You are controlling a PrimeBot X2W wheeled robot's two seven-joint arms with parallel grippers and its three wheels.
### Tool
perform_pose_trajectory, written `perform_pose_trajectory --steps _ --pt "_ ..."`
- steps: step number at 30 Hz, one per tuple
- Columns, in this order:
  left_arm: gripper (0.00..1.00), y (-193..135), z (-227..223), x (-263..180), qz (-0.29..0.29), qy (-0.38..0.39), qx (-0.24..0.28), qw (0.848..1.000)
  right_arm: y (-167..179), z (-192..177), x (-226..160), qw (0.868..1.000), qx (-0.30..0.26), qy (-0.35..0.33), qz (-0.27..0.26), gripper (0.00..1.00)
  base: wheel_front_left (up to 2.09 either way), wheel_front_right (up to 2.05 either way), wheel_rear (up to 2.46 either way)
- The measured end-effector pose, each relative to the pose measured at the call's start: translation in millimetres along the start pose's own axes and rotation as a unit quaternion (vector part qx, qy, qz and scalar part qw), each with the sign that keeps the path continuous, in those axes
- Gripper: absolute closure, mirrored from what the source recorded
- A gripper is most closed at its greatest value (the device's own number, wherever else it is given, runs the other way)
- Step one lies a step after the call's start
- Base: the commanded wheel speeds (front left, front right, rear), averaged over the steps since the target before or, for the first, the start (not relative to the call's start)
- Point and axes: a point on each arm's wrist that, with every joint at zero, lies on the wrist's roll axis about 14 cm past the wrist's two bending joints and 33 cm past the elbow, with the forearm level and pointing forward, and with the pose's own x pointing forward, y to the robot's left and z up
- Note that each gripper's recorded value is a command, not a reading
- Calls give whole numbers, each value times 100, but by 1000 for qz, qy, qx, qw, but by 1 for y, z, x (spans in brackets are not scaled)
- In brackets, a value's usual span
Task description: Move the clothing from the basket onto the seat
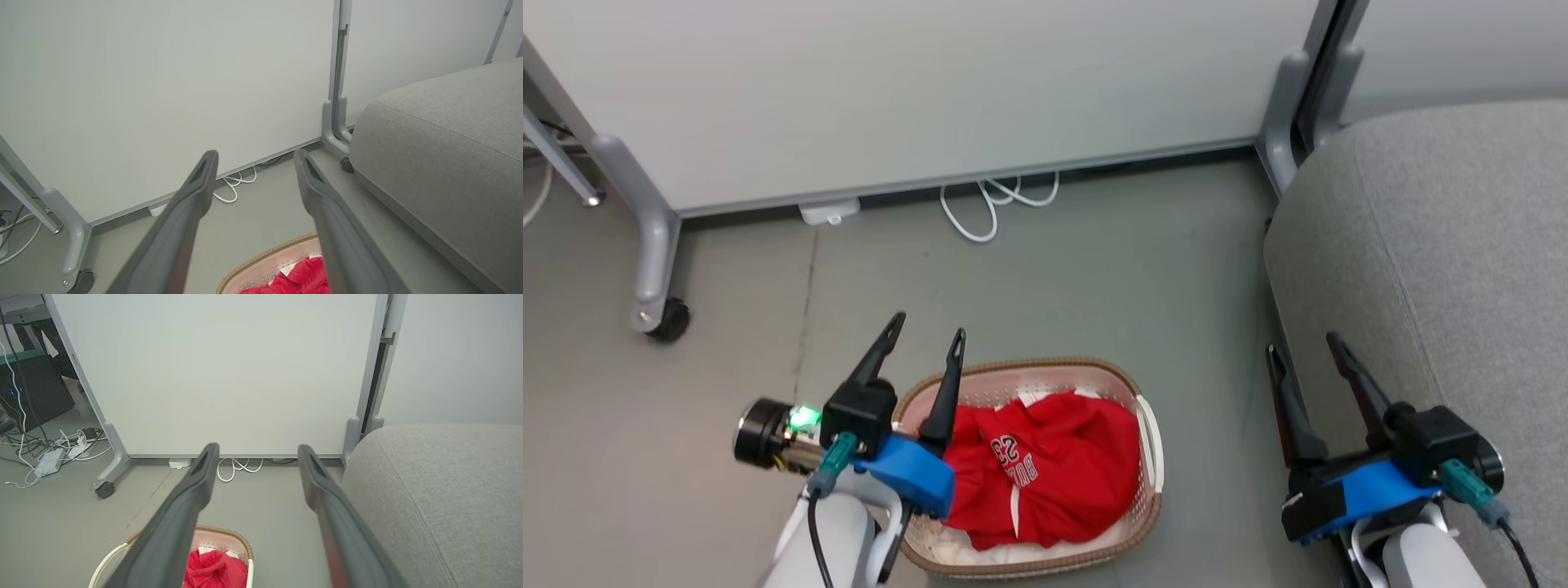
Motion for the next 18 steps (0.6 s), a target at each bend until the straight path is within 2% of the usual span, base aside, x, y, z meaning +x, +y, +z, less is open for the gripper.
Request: perform_pose_trajectory --steps 5,10,14,18 --pt "0 1 -16 30 -36 25 30 999 -13 -10 13 1000 -1 10 -14 0 0 0 0" --pt "0 -2 -51 57 -77 72 60 993 -28 -23 27 999 -2 22 -29 0 0 0 0" --pt "0 -7 -87 74 -117 117 85 983 -39 -35 38 999 -3 33 -39 0 0 0 0" --pt "0 -17 -129 85 -166 165 110 966 -50 -50 48 998 -7 45 -48 0 0 0 0"
